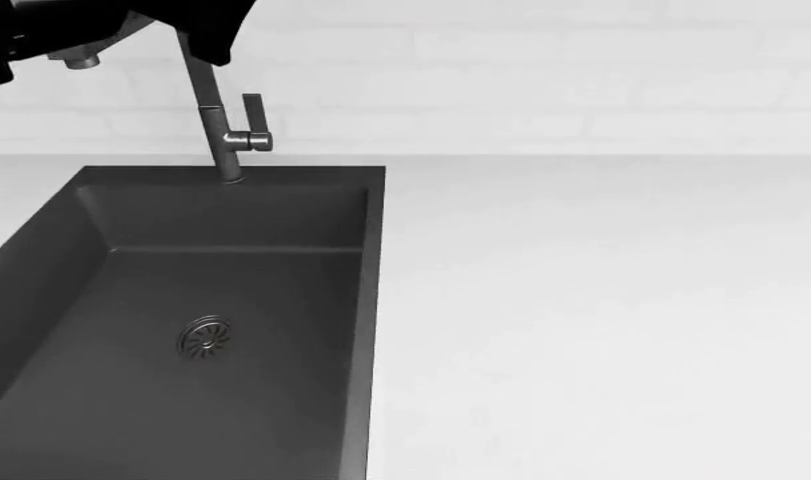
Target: Pick the pear, onion from the counter and place them in the cabinet. Then close the cabinet.
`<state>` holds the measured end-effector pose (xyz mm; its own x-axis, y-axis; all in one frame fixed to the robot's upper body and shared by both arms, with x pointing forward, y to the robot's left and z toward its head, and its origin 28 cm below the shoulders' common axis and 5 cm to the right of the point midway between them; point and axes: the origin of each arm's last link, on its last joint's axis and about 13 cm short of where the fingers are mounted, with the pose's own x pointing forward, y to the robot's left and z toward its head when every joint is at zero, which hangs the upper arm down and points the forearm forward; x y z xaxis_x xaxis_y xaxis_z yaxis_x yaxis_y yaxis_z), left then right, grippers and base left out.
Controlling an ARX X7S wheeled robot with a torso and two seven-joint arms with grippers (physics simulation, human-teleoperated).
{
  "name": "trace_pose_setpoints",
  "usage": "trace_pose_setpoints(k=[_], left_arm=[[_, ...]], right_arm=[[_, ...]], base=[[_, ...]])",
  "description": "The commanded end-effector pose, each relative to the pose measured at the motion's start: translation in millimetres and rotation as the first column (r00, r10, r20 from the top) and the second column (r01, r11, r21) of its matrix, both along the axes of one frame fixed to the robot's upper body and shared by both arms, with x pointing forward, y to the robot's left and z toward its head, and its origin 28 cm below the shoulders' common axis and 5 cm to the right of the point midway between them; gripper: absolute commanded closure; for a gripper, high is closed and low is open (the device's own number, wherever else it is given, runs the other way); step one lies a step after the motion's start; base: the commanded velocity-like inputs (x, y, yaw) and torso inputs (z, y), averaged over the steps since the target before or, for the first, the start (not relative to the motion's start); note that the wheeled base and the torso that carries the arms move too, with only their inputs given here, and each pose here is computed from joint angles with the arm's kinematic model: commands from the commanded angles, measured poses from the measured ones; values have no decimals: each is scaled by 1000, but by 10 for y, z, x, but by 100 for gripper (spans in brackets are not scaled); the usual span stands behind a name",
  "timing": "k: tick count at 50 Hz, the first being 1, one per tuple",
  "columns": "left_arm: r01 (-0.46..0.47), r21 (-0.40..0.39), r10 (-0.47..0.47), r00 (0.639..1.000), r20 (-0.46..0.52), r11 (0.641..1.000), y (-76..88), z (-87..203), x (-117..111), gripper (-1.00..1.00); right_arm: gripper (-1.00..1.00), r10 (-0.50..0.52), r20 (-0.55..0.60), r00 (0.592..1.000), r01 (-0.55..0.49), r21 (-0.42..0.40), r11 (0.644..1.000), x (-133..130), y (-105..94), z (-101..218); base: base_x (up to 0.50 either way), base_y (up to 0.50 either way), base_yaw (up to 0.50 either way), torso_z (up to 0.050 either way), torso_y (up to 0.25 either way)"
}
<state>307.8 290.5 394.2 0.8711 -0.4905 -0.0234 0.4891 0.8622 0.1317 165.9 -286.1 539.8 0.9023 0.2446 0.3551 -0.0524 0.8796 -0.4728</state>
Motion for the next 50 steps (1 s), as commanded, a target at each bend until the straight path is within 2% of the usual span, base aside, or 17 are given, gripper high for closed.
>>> trace_pose_setpoints(k=[1, 4, 8, 17, 23, 28, 31, 35, 46, 50], left_arm=[[1, -2, -1, 1000, 3, 1000, 0, 15, -5, -100], [2, -4, -2, 1000, 5, 1000, 5, 17, -10, -100], [2, -6, -2, 1000, 4, 1000, 9, 12, -9, -100], [2, -10, -2, 1000, 4, 1000, 19, 5, -11, -100], [3, -11, -3, 1000, 3, 1000, 18, -1, -12, -100], [3, -12, -3, 1000, 3, 1000, 20, -6, -14, -100], [3, -13, -3, 1000, 2, 1000, 23, -7, -14, -100], [2, -14, -2, 1000, 2, 1000, 24, -7, -17, -100], [3, -15, -3, 1000, 2, 1000, 24, -7, -17, -100], [2, -16, -2, 1000, 1, 1000, 27, -4, -18, -100]], right_arm=[[-100, 75, 91, 993, -63, -133, 989, -94, 219, 338], [-100, 176, 83, 981, -149, -263, 953, -34, 450, 518], [-100, 238, 40, 970, -211, -342, 916, 52, 601, 602], [-100, 315, -67, 947, -312, -435, 845, 227, 820, 671], [-100, 355, -99, 930, -358, -476, 804, 292, 943, 694], [-100, 385, -82, 919, -372, -499, 782, 249, 1008, 729], [-100, 396, -38, 917, -360, -505, 785, 176, 1018, 761], [-100, 441, 27, 897, -362, -527, 769, 22, 1043, 797], [-100, 566, 110, 817, -395, -608, 689, -246, 1119, 843], [-100, 605, 95, 790, -412, -648, 640, -313, 1170, 847]], base=[[0, 0, 0, 0, 0], [0, 0, 0, 0, 0], [0, 0, 3, 0, 0], [1, 2, 10, 4, 0], [6, 6, 14, 2, 0], [4, 7, 16, 2, -6], [5, 8, 15, 0, 0], [0, 8, 15, 3, -3], [0, 8, 13, 3, 0], [3, 9, 12, 2, 0]])
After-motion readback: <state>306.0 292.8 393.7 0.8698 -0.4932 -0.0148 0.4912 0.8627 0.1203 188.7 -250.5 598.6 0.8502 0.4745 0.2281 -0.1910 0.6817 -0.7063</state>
